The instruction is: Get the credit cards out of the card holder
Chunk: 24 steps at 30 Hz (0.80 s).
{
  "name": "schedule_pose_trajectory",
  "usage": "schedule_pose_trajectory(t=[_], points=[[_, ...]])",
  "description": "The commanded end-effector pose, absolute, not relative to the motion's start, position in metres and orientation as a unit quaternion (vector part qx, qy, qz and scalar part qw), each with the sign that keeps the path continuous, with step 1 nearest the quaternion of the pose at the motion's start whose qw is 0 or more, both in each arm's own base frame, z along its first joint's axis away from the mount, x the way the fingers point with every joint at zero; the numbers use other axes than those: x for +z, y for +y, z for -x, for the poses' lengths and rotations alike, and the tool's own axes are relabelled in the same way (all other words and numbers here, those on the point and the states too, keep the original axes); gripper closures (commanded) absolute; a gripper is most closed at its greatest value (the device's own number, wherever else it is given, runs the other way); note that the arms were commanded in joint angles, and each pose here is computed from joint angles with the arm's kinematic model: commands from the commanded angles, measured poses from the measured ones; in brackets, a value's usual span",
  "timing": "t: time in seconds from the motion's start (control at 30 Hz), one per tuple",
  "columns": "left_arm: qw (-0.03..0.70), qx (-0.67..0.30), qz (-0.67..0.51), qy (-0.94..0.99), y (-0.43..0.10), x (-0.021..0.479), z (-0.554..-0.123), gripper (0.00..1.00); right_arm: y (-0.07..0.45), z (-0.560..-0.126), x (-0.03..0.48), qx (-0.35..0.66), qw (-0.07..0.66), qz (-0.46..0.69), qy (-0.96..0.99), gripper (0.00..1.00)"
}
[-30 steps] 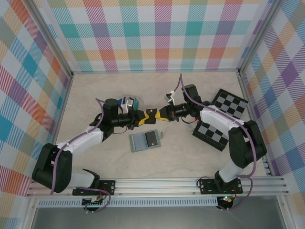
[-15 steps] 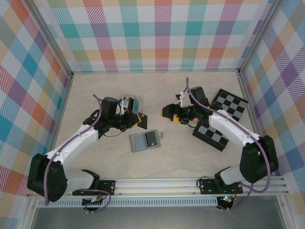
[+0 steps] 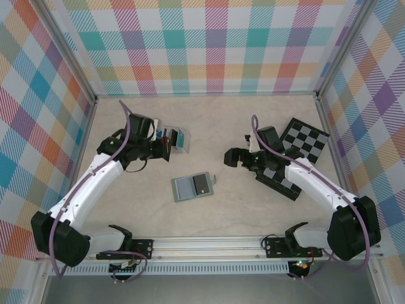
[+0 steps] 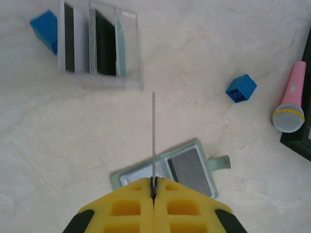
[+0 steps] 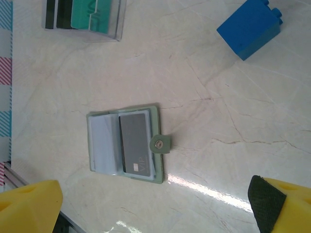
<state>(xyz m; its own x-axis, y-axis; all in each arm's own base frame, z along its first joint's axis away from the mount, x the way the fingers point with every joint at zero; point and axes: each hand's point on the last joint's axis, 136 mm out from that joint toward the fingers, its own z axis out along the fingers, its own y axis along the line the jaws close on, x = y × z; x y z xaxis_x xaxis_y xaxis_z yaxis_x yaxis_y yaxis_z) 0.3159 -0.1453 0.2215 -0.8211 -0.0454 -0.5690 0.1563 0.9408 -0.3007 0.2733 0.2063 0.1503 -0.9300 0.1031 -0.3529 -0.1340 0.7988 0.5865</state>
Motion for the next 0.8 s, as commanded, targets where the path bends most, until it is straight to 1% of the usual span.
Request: schedule_pose_trajectory(t=[0.0,0.1,0.2,0.33,0.57,0.77], points=[[0.311,-0.149,-0.075,0.936,-0.144,0.221,-0.343,1.0,0.205,-0.274,0.15,0.316,0.197,0.012,0.928,0.0],[0.313,-0.155,-0.059,0.935,-0.147,0.216,-0.371,1.0,0.204,-0.272,0.146,0.319,0.192,0.004,0.928,0.0],[0.305,-0.141,-0.031,0.941,-0.147,0.205,-0.398,1.0,0.205,-0.269,0.144,0.325,0.187,0.001,0.927,0.0],[0.295,-0.102,0.007,0.95,-0.139,0.187,-0.427,1.0,0.207,-0.263,0.143,0.337,0.179,0.002,0.924,0.0],[0.256,-0.073,0.011,0.964,-0.138,0.154,-0.453,1.0,0.207,-0.254,0.143,0.346,0.168,0.001,0.923,0.0],[0.237,-0.058,-0.001,0.97,-0.139,0.131,-0.465,1.0,0.206,-0.249,0.146,0.351,0.165,-0.001,0.922,0.0]])
